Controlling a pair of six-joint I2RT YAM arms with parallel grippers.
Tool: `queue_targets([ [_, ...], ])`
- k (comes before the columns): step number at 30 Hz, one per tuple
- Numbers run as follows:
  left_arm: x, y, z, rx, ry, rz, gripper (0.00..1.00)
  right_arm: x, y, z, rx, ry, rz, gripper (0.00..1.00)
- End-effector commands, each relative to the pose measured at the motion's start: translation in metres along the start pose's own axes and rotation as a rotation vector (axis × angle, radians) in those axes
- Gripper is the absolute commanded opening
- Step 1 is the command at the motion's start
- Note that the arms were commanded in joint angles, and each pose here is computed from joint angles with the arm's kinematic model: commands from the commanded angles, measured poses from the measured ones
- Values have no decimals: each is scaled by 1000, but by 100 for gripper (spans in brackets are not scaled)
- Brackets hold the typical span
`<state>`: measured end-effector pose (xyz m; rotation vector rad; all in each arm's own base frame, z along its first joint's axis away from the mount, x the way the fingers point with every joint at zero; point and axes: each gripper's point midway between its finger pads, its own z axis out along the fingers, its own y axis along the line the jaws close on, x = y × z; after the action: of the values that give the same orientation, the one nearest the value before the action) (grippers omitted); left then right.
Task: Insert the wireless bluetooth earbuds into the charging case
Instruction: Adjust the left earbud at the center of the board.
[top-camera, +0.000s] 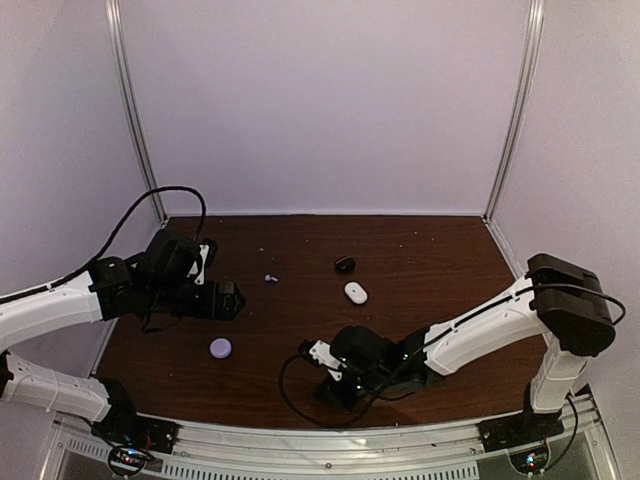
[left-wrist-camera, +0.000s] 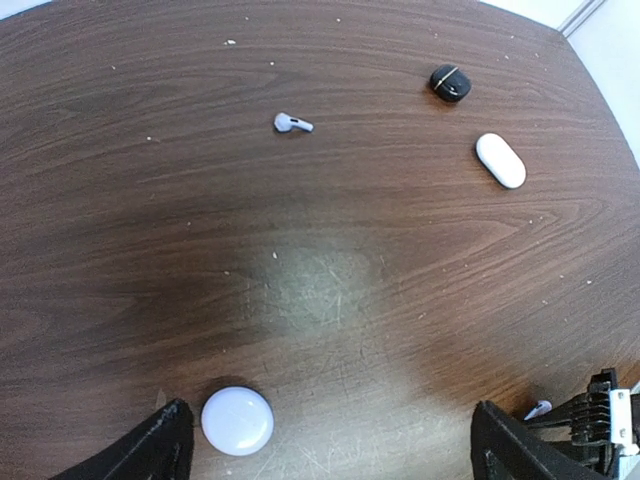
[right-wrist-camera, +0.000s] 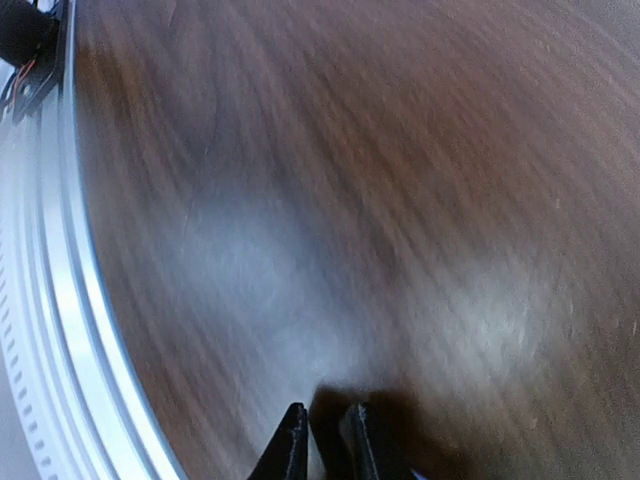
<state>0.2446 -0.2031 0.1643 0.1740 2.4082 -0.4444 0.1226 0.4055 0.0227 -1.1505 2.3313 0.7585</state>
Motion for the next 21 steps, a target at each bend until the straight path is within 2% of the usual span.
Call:
queue_targets([
  [1, -3, 9, -1, -19, -38, -46, 98, -16, -21, 32, 119, 12, -51, 17],
  [5, 9, 18, 2, -39, -18, -62, 98, -65, -19, 47, 77, -62, -70, 16],
  [9, 15, 18, -1, -15, -13, -75, 98, -98, 1, 19, 17, -147, -108, 18],
  [16, 63, 33, 22, -61, 143, -80, 98, -69, 2, -32, -44, -162, -61, 22],
  [19, 83, 41, 31, -86, 198, -109, 98, -74, -5, -50, -66, -211, -36, 25],
  [21, 86, 50, 33, -127, 186, -125, 98, -79, -11, -59, -76, -244, -15, 27],
])
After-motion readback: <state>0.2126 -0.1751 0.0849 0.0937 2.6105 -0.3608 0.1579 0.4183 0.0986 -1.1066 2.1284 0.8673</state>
